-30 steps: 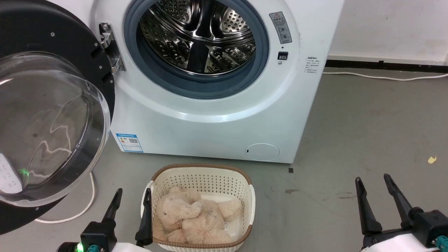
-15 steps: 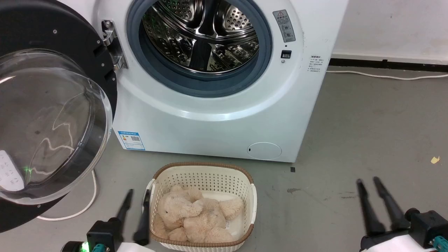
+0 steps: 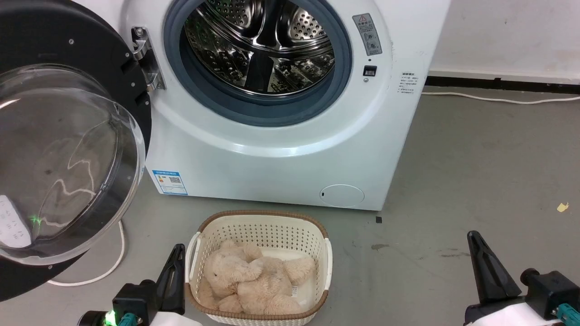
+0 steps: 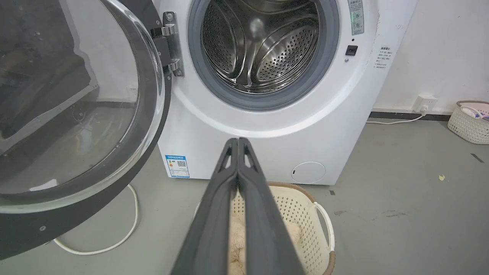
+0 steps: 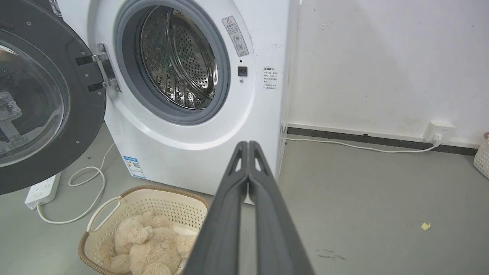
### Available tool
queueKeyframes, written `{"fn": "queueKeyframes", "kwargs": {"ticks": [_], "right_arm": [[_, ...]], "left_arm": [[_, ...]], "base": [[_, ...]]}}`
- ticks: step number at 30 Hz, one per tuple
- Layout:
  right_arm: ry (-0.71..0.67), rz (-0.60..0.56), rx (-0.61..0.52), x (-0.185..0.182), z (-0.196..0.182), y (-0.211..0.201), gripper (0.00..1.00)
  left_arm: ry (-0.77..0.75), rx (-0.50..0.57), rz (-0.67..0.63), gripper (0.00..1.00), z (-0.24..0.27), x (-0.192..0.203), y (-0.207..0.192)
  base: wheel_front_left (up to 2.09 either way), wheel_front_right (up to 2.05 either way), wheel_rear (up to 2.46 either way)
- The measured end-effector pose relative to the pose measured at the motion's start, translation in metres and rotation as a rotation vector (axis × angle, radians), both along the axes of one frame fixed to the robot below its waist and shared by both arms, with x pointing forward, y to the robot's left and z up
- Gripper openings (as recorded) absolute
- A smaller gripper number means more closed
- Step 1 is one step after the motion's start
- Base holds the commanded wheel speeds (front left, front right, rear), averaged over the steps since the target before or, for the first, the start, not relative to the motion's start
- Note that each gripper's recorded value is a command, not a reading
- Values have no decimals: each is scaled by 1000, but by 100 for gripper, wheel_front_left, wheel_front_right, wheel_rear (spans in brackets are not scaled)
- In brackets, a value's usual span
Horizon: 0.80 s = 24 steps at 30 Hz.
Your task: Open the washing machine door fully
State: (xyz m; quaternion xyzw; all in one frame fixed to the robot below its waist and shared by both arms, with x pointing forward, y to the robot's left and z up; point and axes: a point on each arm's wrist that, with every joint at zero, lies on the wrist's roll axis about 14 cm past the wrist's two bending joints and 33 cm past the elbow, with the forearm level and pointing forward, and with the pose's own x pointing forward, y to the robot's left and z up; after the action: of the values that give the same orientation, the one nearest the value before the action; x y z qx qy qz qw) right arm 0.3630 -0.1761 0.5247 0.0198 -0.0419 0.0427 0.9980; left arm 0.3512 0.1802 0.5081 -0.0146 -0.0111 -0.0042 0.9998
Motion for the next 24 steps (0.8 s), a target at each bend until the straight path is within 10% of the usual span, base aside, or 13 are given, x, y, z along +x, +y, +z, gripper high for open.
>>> {"fn": "queueKeyframes", "kwargs": {"ticks": [24], "right_arm": [[22, 9, -17, 0, -1, 3, 0]], "left_arm": [[9, 12, -5, 0, 2, 3, -2]], "base": [[0, 0, 0]]}}
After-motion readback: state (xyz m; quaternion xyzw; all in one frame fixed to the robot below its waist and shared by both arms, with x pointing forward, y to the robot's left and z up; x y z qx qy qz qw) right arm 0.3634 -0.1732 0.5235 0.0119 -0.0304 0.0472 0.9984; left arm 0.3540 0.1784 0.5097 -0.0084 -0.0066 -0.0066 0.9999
